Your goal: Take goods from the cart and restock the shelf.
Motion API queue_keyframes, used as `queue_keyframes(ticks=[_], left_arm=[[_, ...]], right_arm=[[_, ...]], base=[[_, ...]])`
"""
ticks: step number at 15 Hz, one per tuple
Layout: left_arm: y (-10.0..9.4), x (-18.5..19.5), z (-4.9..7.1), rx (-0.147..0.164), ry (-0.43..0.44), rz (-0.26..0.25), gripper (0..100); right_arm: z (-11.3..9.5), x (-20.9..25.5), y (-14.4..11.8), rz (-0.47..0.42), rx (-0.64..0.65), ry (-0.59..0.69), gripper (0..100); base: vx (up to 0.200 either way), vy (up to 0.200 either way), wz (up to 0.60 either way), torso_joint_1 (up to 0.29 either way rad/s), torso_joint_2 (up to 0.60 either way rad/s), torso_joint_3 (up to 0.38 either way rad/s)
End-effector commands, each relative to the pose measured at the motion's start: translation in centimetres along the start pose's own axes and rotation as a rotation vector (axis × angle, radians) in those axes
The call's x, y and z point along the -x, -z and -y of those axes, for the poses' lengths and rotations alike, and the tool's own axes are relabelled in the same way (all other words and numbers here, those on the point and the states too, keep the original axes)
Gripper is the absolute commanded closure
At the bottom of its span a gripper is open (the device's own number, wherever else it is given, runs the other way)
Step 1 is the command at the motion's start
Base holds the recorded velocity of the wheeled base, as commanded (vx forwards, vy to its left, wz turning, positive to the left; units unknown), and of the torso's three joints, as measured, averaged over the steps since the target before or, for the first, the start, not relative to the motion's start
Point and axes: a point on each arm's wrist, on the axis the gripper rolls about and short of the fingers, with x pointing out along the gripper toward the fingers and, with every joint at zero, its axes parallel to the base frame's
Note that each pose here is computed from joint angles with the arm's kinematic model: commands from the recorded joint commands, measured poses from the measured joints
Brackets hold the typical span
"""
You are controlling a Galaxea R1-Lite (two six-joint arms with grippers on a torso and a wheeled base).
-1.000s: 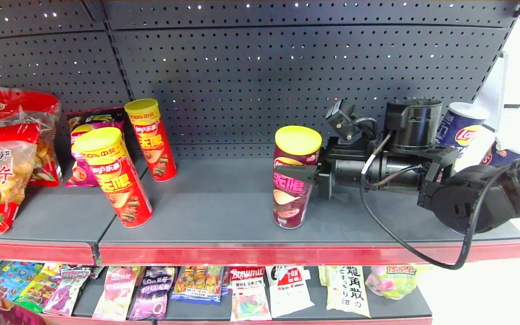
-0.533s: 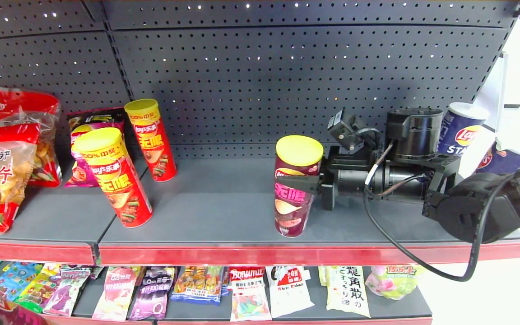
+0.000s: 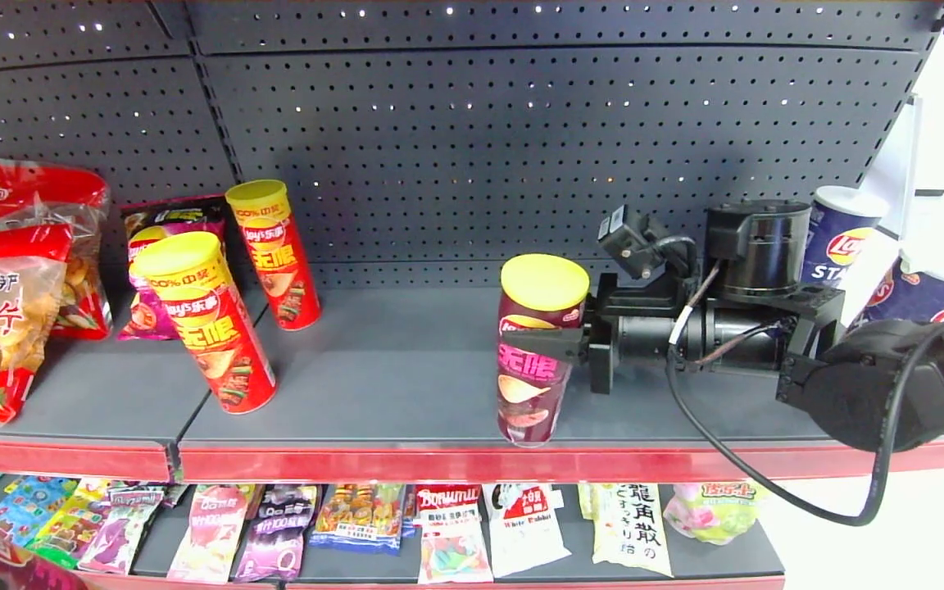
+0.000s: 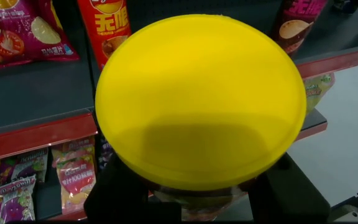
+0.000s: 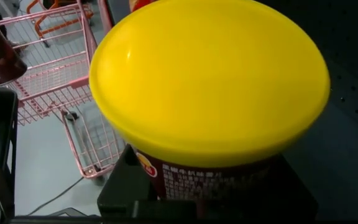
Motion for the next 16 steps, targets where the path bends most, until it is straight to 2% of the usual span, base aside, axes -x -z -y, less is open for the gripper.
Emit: queue_keyframes(ticks=[1,5,6,10,13,16], left_arm=[[0.0,0.0,0.0,0.001,0.000,0.000,100],[0.0,0.0,0.0,0.001,-0.002,0.001,100],[0.0,0.0,0.0,0.001,-0.002,0.001,100],[0.0,0.0,0.0,0.001,-0.002,0.001,100],[-0.3,0.1,0.0,-0.002,0.000,0.010,100],[-0.4,0.1,0.0,-0.004,0.000,0.015,100]], right_arm=[[0.0,-0.1,0.2,-0.004,0.002,0.001,100],[0.1,-0.1,0.2,-0.004,0.005,0.006,100],[0.1,0.0,0.3,-0.005,0.001,0.008,0],[0.3,0.3,0.0,0.002,0.005,0.019,0],[0.3,2.0,-0.3,-0.004,0.000,0.105,0],[-1.2,5.6,-0.4,-0.007,-0.006,0.149,0]], base=[[0.000,0.000,0.00,0.000,0.00,0.000],[0.000,0.000,0.00,0.000,0.00,0.000],[0.000,0.000,0.00,0.000,0.00,0.000],[0.000,0.000,0.00,0.000,0.00,0.000],[0.000,0.000,0.00,0.000,0.00,0.000],[0.000,0.000,0.00,0.000,0.00,0.000]])
